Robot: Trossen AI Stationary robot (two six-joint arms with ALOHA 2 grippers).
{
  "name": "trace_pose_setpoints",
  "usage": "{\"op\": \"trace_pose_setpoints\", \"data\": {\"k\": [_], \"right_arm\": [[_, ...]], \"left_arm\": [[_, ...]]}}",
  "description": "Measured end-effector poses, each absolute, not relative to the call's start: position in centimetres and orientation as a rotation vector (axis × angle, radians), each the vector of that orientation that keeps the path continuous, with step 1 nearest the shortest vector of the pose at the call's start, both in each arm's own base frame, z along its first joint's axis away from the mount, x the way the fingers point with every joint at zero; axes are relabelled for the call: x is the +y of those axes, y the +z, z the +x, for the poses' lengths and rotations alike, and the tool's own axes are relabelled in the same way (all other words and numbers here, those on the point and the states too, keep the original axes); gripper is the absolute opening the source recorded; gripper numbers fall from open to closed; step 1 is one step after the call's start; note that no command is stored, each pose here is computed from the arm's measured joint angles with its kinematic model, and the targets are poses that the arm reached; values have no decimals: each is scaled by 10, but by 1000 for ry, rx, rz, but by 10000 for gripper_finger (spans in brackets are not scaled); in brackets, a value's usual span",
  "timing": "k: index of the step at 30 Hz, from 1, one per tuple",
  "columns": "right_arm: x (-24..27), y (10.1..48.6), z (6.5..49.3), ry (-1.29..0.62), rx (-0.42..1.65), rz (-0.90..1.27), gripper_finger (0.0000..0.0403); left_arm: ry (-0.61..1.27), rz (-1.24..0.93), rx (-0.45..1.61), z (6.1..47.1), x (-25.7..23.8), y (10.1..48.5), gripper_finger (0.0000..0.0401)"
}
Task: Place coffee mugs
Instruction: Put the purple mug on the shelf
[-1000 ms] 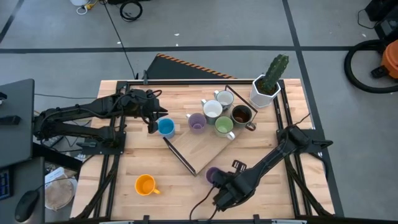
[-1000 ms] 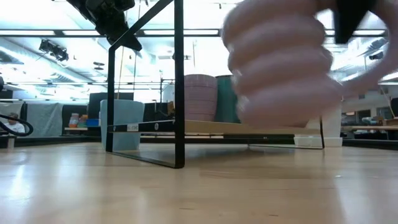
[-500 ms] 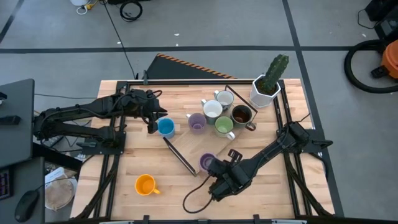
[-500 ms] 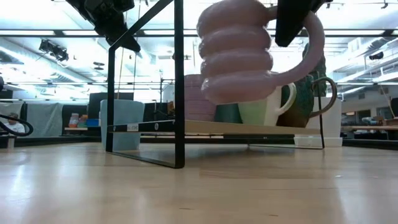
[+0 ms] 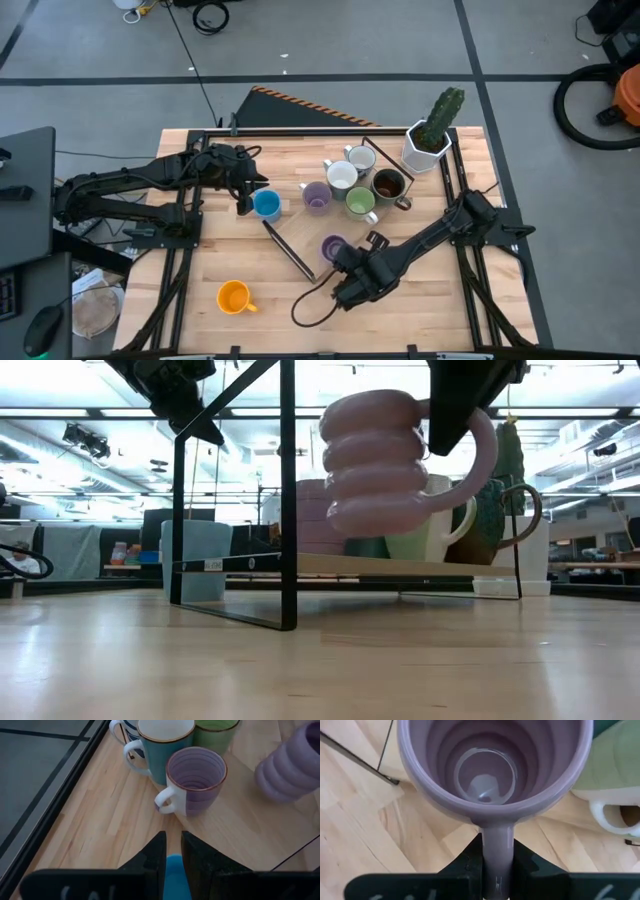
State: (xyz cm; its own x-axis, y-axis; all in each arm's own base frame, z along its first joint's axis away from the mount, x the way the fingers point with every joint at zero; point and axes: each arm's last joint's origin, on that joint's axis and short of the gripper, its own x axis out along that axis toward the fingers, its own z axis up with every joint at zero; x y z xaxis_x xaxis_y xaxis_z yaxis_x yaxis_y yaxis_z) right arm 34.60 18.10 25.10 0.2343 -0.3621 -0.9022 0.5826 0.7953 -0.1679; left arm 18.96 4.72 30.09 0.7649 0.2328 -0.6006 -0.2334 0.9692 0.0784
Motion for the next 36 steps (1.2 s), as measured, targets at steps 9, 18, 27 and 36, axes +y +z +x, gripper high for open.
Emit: {"op": "trace_pose_setpoints", "data": {"k": [9,18,27,36], "right_arm": [[161,255,331,-586,1036,369,51],[124,234,333,-604,1030,500,51],[107,233,337,-630,1055,502,51],[105,232,334,-663,1084,490,51]], "left_arm": [[252,-2,668,189,47,300,64],[252,-2,668,189,47,300,64],[252,-2,673,189,47,299,64],[251,-2,674,188,47,299,64]]}}
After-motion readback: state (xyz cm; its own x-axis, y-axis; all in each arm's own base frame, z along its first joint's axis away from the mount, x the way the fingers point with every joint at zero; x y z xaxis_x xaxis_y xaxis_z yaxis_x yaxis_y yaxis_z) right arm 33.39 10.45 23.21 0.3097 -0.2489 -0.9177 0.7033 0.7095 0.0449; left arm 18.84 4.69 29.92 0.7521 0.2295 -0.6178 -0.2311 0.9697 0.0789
